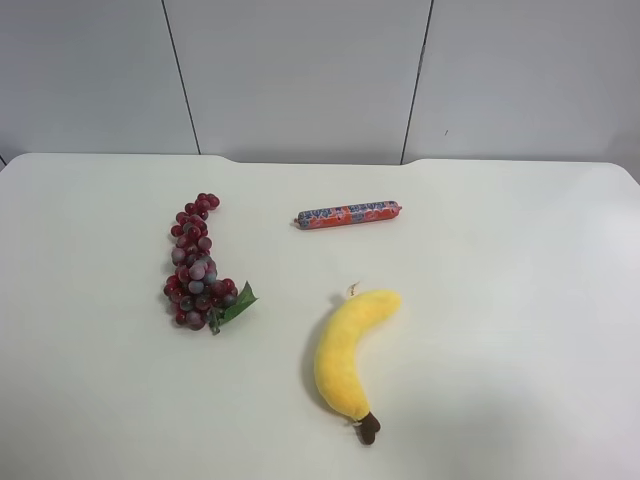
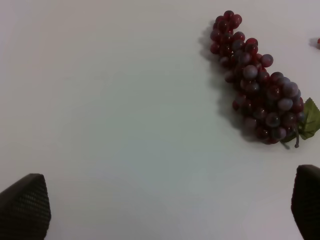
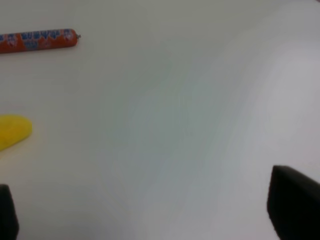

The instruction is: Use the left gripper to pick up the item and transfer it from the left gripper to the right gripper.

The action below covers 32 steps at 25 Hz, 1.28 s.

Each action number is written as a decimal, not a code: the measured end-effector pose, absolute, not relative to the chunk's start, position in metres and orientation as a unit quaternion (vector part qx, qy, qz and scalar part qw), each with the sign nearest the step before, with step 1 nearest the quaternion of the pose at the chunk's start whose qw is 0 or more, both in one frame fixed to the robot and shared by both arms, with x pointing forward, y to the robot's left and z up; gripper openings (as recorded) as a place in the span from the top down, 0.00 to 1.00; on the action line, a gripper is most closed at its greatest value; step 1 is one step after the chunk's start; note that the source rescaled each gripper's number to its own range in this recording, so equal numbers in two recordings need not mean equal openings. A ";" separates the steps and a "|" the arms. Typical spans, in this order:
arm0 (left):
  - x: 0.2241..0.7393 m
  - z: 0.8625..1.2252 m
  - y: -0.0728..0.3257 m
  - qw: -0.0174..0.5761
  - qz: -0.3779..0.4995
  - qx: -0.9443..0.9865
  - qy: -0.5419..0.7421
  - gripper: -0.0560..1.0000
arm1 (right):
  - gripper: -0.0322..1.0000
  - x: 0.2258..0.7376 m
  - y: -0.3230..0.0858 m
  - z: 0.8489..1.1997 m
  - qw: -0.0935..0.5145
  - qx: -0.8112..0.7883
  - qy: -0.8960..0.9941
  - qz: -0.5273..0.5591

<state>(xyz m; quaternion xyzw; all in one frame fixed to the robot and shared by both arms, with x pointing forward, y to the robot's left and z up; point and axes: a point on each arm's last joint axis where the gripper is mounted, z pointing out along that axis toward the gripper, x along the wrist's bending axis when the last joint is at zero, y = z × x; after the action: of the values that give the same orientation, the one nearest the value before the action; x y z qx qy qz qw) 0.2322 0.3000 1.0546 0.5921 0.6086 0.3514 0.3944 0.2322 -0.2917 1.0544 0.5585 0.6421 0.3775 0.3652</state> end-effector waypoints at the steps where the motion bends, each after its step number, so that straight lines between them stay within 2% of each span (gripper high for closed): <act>1: 0.232 1.055 0.300 0.394 0.351 0.592 0.609 0.03 | 0.00 0.232 -0.292 1.054 0.365 0.558 0.642 0.378; 21: 0.241 1.063 0.298 0.386 0.331 0.600 0.617 0.03 | 0.00 0.232 -0.292 1.054 0.365 0.558 0.642 0.378; 32: 0.321 1.102 0.294 0.298 0.237 0.655 0.653 0.00 | 0.00 0.232 -0.292 1.054 0.365 0.558 0.642 0.378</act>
<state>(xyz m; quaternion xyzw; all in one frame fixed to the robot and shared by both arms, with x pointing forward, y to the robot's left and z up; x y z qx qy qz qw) 0.3213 0.2936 1.1021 0.6550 0.6527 0.2373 0.2979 0.2322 -0.2917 1.0544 0.5585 0.6421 0.3775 0.3652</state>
